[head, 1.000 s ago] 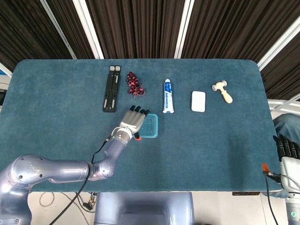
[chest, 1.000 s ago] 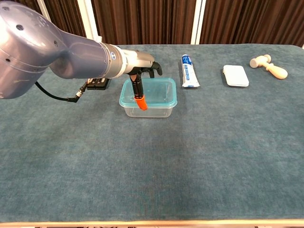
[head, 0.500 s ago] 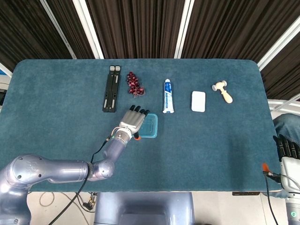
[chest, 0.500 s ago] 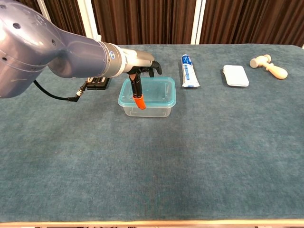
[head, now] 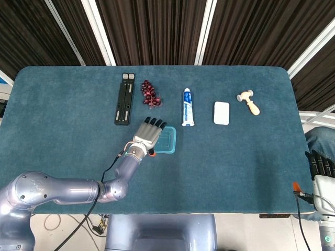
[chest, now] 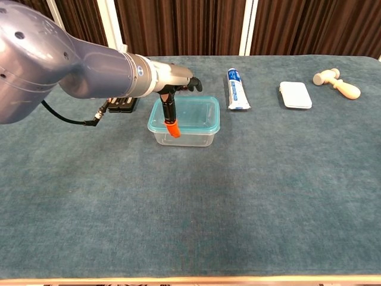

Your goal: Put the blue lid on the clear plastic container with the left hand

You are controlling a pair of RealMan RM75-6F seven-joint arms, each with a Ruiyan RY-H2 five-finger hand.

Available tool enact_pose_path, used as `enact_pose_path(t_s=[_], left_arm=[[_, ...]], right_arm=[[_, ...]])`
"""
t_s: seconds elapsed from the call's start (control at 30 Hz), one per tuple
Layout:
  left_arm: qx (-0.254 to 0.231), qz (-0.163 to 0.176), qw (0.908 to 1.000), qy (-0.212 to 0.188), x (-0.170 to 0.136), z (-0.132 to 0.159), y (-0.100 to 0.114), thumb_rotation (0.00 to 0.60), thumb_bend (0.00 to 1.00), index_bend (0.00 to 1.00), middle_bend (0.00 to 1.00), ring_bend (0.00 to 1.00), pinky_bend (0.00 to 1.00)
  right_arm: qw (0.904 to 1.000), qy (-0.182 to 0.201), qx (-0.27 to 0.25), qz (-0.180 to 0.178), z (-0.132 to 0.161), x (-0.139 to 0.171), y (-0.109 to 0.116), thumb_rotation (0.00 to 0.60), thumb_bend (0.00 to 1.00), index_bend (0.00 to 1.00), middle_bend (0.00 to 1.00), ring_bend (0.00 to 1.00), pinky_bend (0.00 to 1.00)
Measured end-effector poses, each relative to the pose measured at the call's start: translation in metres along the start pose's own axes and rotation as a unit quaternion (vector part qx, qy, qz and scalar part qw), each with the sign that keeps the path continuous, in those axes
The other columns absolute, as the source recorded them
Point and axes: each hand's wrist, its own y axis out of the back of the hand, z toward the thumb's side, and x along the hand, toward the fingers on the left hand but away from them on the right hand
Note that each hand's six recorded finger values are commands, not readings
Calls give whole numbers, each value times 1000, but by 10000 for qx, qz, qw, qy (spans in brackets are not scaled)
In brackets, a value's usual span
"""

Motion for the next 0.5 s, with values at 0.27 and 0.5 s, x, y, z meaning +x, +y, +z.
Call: enact_pose_path(t_s=[0.27, 0.5], left_arm=[[119, 35, 9999, -45, -7, 1, 7, 600, 79, 30, 22, 0, 0], [113, 245, 9995, -153, -11, 7, 25, 600, 89, 29, 58, 0, 0]], right_arm=[[10000, 7, 17, 1, 0, 0, 0, 600, 363, 0, 0, 0, 0], [10000, -10, 16, -23, 0, 0, 0, 600, 362, 0, 0, 0, 0]])
